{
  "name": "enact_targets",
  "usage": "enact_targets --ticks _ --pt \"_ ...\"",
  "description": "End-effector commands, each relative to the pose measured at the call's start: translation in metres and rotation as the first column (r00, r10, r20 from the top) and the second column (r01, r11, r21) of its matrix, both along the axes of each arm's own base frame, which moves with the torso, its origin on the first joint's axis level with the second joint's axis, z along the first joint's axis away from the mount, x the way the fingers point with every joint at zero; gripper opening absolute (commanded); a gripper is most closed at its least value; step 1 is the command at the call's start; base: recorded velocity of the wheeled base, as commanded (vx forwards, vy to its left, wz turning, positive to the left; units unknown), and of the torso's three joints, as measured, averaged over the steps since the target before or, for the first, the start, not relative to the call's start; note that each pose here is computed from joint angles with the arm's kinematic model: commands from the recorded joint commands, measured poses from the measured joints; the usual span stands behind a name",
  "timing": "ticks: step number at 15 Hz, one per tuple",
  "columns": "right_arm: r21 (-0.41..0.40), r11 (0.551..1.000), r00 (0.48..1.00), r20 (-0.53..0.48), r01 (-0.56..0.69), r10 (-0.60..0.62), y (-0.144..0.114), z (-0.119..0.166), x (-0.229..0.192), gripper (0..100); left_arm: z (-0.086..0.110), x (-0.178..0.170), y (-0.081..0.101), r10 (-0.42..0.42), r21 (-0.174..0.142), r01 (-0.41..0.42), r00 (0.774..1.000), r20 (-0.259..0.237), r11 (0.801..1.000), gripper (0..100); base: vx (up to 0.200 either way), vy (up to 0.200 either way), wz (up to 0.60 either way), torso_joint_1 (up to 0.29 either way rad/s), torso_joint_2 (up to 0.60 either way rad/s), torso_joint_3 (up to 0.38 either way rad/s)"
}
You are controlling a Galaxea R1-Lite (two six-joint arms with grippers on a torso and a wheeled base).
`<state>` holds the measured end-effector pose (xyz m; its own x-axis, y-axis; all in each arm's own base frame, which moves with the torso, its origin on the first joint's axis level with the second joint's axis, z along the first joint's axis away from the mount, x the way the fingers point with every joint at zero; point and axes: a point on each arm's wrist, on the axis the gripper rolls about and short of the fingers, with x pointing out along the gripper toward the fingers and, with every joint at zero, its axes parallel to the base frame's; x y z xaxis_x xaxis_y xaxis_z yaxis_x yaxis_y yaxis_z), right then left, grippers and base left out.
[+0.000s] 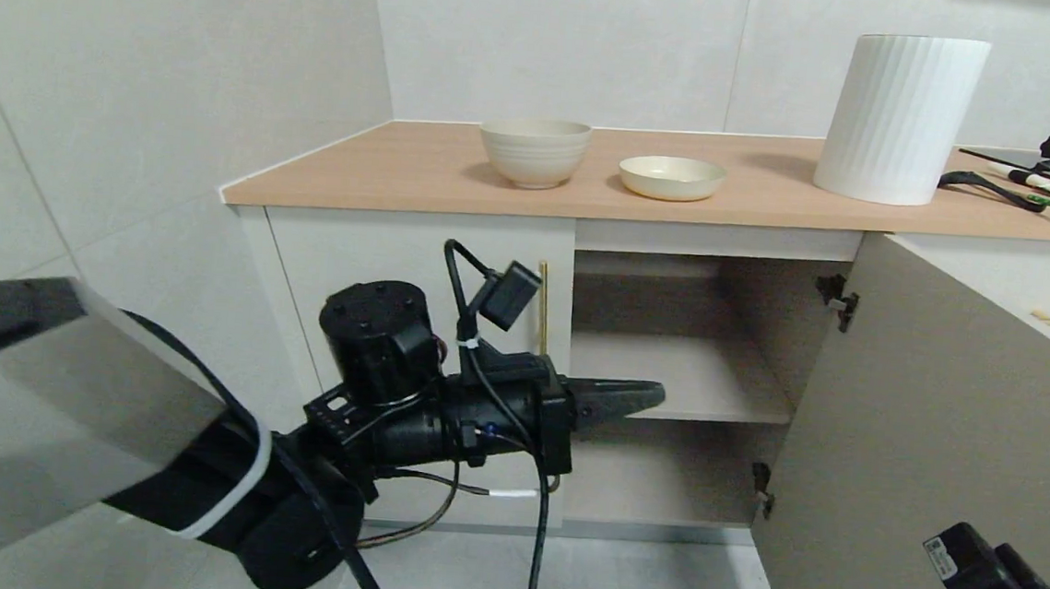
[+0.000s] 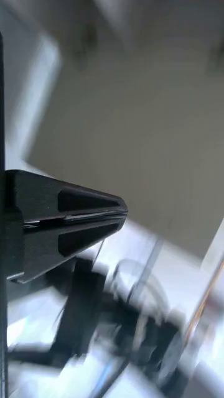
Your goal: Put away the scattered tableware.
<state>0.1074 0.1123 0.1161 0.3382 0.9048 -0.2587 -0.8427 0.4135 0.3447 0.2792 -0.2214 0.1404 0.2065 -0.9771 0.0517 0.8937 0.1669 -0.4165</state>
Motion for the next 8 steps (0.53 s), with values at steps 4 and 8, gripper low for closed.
enact_targets --ticks 4,8 --pt "-0.068 0.954 0.956 0.048 0.292 -0.29 0.023 0.001 0.035 100 0.061 -0.046 0.074 0.448 0.235 -0.462 0.887 0.116 0.855 0 0.0 0.0 0.0 0.0 0.0 0.0" --pt "-0.057 0.891 0.891 0.095 0.45 -0.444 0.022 0.066 0.072 100 0.077 -0.103 0.123 0.589 0.304 -0.589 0.802 0.105 0.749 0 0.0 0.0 0.0 0.0 0.0 0.0"
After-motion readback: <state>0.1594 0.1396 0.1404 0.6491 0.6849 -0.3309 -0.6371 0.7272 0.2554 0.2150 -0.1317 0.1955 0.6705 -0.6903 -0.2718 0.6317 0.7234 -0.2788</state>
